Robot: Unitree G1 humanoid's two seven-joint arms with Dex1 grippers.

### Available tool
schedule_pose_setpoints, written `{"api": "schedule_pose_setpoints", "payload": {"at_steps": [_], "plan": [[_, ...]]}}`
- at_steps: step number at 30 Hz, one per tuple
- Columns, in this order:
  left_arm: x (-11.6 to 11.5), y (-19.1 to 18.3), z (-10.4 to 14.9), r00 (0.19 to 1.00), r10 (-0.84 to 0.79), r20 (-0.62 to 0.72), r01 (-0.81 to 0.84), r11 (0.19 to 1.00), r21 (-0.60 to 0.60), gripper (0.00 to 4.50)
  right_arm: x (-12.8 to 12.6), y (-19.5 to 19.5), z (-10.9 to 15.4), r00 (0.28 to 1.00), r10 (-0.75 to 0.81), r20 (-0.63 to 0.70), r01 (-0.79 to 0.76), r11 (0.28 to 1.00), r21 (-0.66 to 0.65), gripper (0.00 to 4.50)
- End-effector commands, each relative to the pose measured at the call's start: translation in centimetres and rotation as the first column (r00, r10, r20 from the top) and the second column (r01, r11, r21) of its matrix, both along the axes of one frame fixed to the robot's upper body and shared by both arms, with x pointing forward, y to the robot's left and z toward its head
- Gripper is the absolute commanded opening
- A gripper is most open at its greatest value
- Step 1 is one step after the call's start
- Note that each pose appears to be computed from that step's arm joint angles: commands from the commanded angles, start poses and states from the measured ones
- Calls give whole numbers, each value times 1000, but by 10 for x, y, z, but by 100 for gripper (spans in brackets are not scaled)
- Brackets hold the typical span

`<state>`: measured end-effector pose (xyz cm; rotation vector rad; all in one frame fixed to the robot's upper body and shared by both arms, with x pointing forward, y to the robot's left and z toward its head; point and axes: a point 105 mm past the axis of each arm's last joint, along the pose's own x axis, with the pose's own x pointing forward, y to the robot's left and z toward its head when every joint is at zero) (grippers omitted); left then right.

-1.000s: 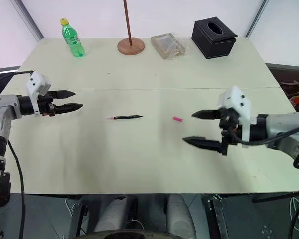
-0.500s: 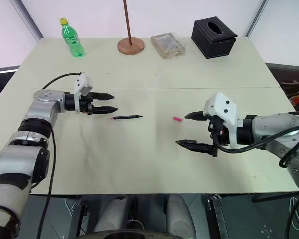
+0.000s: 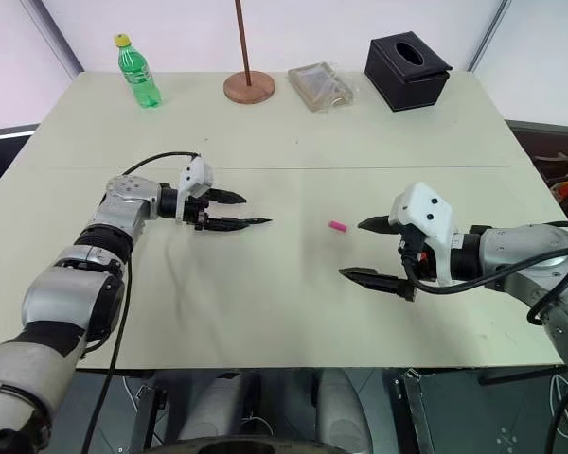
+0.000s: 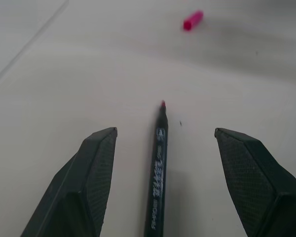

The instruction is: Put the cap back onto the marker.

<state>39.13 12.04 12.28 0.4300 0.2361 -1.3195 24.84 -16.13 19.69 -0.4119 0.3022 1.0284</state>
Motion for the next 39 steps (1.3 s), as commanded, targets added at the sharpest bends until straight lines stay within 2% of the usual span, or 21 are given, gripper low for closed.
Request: {"api": "schedule_pose_setpoints", "payload": {"at_steps": [1,8,12,22,25,29,30,37,39], "plan": [[4,-1,3,1000,-9,29,7,997,74,330,-1,2,12,998,-1,61,0,1000,7,450],[6,-4,-5,999,-6,44,0,990,143,330,-1,4,13,998,-9,70,8,1000,19,450],[7,-12,-6,1000,20,19,-22,997,69,330,0,3,11,997,-21,72,20,1000,21,450],[9,-22,-13,999,53,-6,-53,998,37,330,1,3,16,995,-42,89,39,998,46,450],[7,-23,-14,999,43,-9,-43,999,34,239,2,5,20,994,-49,100,42,997,69,450],[6,-22,-15,999,42,-13,-41,999,35,35,1,5,20,994,-55,98,48,996,71,450],[6,-22,-15,999,42,-12,-42,998,37,3,1,5,20,994,-57,98,50,996,69,450],[8,-21,-11,999,43,19,-44,998,39,3,2,2,19,993,-65,99,59,996,64,450],[11,-20,1,998,42,55,-42,999,15,3,7,-1,19,991,-83,108,77,995,63,450]]}}
